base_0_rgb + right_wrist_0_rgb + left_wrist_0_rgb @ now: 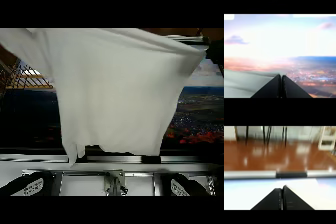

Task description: Fold the shirts.

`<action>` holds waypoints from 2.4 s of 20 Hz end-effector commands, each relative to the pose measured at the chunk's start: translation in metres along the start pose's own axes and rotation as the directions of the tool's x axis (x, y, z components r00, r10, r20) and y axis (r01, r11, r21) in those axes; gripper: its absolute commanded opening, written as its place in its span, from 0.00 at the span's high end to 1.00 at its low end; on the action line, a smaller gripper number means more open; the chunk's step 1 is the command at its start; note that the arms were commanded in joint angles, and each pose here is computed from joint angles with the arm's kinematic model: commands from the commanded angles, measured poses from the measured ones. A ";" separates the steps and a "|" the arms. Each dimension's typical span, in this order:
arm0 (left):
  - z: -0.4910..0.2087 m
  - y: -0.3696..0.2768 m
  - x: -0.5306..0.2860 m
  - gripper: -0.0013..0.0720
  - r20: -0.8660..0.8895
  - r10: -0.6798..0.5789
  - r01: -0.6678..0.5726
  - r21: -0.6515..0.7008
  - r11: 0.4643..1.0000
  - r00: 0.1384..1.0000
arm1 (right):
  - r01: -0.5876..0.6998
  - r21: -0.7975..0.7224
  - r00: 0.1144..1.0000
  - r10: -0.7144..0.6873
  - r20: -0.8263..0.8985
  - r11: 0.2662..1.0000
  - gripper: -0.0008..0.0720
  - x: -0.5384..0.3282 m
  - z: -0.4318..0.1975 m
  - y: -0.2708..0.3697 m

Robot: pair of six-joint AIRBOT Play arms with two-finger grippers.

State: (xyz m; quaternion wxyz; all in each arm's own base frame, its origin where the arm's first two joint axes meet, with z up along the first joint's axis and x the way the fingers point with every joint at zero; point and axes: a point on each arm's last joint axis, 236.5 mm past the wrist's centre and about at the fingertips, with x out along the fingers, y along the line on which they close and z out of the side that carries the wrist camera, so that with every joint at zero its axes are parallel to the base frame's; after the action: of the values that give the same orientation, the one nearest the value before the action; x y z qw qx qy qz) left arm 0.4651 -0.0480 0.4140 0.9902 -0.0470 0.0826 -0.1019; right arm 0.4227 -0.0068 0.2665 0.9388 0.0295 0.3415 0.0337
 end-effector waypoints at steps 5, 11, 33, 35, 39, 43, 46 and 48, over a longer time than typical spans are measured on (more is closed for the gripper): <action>-0.210 -0.012 0.148 0.94 -0.423 -0.168 0.069 -0.238 0.969 0.890 | 0.107 0.075 0.969 -0.087 -0.230 0.991 0.91 0.166 -0.056 -0.050; -0.308 -0.056 0.183 0.93 -0.569 -0.264 0.102 -0.300 0.948 0.779 | 0.162 0.152 0.958 -0.118 -0.263 0.975 0.91 0.194 -0.071 -0.062; -0.517 -0.034 -0.056 0.23 -0.904 -0.421 -0.237 -0.425 0.873 0.072 | 0.080 0.566 0.749 0.325 -0.577 0.821 0.26 0.088 -0.270 -0.057; -0.528 -0.050 -0.050 0.22 -0.894 -0.437 -0.238 -0.449 0.861 0.102 | 0.082 0.564 0.751 0.321 -0.577 0.822 0.26 0.088 -0.270 -0.058; -0.549 -0.066 -0.049 0.12 -0.902 -0.425 -0.240 -0.431 0.870 0.078 | 0.093 0.555 0.752 0.307 -0.584 0.827 0.26 0.089 -0.273 -0.061; -0.547 -0.078 -0.027 0.65 -0.891 -0.423 -0.240 -0.452 0.859 0.166 | 0.096 0.586 0.668 0.385 -0.637 0.804 0.17 0.089 -0.321 -0.038; -0.537 -0.079 -0.020 0.93 -0.885 -0.423 -0.204 -0.458 0.865 0.194 | 0.085 0.562 0.619 0.399 -0.677 0.822 0.17 0.096 -0.356 -0.012; -0.525 -0.077 -0.015 0.94 -0.881 -0.422 -0.173 -0.460 0.871 0.214 | 0.085 0.526 0.624 0.366 -0.690 0.846 0.12 0.106 -0.367 -0.008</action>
State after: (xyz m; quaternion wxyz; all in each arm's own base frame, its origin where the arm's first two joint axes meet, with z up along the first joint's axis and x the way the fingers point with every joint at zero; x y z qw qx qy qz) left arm 0.3353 -0.1570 -0.1028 0.6502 -0.2162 0.7117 -0.1547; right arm 0.2746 -0.0050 -0.0611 0.6508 0.3070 0.6939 0.0279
